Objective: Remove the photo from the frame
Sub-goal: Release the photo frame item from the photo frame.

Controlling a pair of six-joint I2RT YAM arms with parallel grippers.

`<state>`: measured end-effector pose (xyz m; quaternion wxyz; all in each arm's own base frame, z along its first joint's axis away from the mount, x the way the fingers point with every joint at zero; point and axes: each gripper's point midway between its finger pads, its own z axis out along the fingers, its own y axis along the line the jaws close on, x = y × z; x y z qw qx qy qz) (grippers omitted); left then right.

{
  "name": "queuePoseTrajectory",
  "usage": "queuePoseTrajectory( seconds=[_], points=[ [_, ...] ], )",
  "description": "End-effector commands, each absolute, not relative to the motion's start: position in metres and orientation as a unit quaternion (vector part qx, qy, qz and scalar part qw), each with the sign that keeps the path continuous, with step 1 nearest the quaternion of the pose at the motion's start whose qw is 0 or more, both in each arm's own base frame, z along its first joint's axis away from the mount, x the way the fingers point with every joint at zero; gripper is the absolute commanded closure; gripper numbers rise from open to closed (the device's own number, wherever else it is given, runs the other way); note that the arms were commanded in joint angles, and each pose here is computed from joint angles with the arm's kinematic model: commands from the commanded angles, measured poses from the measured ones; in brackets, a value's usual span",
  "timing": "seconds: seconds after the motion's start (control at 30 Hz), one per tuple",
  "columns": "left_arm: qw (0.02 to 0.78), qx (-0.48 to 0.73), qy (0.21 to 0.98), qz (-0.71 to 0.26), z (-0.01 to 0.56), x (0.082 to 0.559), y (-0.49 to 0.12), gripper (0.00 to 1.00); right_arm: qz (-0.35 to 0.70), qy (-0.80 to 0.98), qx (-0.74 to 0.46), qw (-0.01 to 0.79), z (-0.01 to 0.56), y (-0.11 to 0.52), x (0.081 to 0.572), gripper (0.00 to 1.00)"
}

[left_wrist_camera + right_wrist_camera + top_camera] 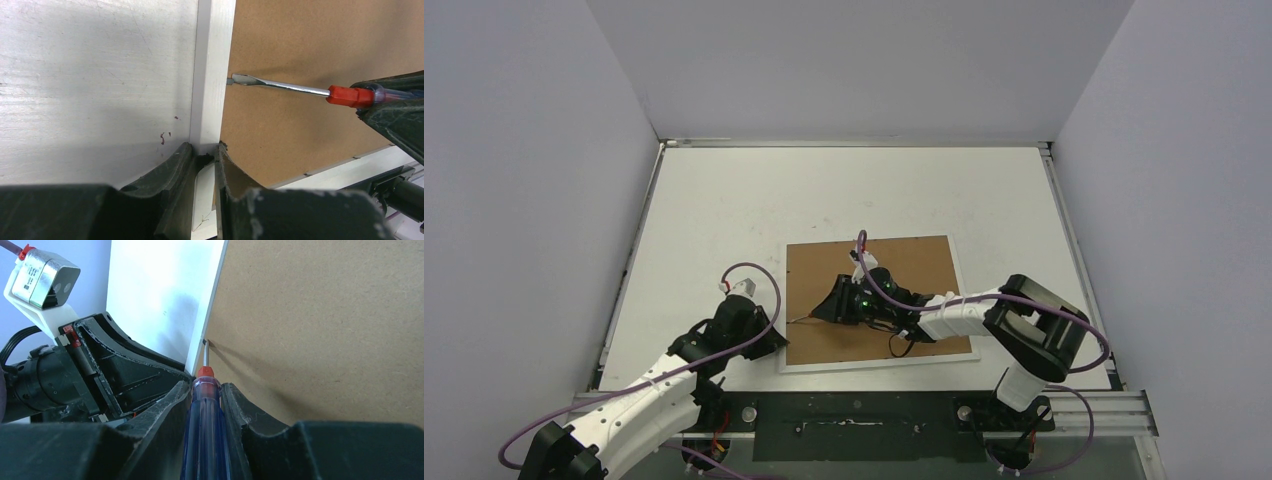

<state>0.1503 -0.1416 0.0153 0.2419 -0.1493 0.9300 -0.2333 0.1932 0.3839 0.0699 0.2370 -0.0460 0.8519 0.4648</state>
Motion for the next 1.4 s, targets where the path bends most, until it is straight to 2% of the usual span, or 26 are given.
queuePoseTrajectory(
  seconds=[0.0, 0.4, 0.53, 0.7, 1.37],
  points=[
    [0.242, -0.151, 0.937, -0.203, 0.008, 0.149, -0.131, 0.9, 0.476, 0.846, -0.046, 0.236, 0.07, 0.392, 0.197, 1.0],
    [0.242, -0.148, 0.938, -0.202, 0.008, 0.15, -0.132, 0.92, 0.491, 0.844, -0.032, 0.215, 0.067, 0.396, 0.192, 1.0],
    [0.24, -0.146, 0.938, -0.202, 0.007, 0.15, -0.132, 0.95, 0.491, 0.844, -0.01, 0.217, 0.058, 0.39, 0.194, 1.0],
    [0.242, -0.145, 0.938, -0.2, 0.006, 0.15, -0.131, 1.0, 0.543, 0.814, 0.006, 0.205, 0.062, 0.392, 0.197, 1.0],
    [0.235, -0.126, 0.942, -0.204, 0.002, 0.152, -0.138, 1.0, 0.58, 0.792, -0.048, 0.183, 0.08, 0.42, 0.194, 1.0]
  ],
)
